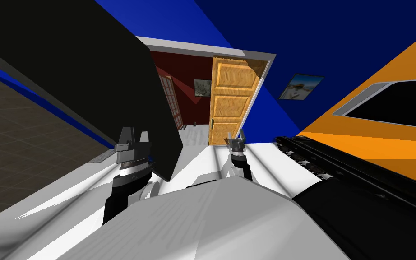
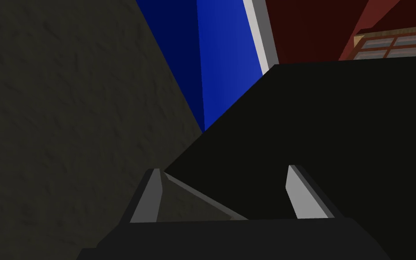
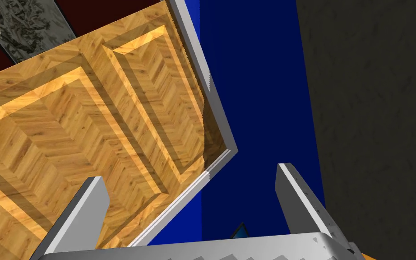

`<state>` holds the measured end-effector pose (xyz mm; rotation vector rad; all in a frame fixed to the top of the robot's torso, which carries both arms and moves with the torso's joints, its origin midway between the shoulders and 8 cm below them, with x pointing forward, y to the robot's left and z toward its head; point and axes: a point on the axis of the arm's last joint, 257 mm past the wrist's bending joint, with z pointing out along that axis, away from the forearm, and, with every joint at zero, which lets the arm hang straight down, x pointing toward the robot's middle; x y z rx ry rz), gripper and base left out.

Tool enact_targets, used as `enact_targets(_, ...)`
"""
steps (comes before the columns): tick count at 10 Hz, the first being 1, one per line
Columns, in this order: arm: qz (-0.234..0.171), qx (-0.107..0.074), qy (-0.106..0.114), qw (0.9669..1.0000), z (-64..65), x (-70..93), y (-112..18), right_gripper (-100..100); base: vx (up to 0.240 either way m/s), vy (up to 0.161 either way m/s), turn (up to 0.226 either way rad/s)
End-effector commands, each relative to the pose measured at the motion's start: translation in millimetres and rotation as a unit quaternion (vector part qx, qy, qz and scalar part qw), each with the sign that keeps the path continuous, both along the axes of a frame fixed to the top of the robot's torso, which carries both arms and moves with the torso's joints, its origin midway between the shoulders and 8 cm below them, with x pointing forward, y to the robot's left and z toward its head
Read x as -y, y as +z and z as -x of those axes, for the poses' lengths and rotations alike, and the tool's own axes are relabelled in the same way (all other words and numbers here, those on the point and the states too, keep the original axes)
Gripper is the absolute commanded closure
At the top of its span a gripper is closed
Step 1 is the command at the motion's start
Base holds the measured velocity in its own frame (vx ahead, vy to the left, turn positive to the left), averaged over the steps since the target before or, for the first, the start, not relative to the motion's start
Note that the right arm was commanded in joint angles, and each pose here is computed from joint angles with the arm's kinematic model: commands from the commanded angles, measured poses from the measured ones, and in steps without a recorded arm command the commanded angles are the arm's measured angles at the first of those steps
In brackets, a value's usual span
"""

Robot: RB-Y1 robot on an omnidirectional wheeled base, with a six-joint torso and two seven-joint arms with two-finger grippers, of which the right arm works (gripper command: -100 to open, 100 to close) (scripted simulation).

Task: Pull the door open

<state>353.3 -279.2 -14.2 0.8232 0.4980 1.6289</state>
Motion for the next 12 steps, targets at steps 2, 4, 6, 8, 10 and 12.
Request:
enact_targets(2, -0.035, -0.012, 0.031, 0.9988, -11.2, -1.2, -20.5, -100, 0.125, -0.006, 0.024)
enact_targets(4, -0.052, -0.018, 0.046, 0.9974, -16.3, -2.1, -30.4, -100, 0.107, 0.002, 0.022)
enact_targets(6, -0.082, -0.029, 0.070, 0.9937, -24.8, -3.4, -47.9, -100, 0.120, -0.018, 0.031)
enact_targets(8, -0.103, -0.037, 0.085, 0.9904, -30.2, -4.2, -59.6, -100, 0.107, -0.008, 0.020)
enact_targets(10, -0.124, -0.045, 0.100, 0.9862, -35.7, -4.9, -72.2, -100, 0.092, -0.006, 0.022)
enact_targets(12, -0.147, -0.053, 0.115, 0.9811, -41.1, -5.5, -85.4, -100, 0.091, -0.007, 0.021)
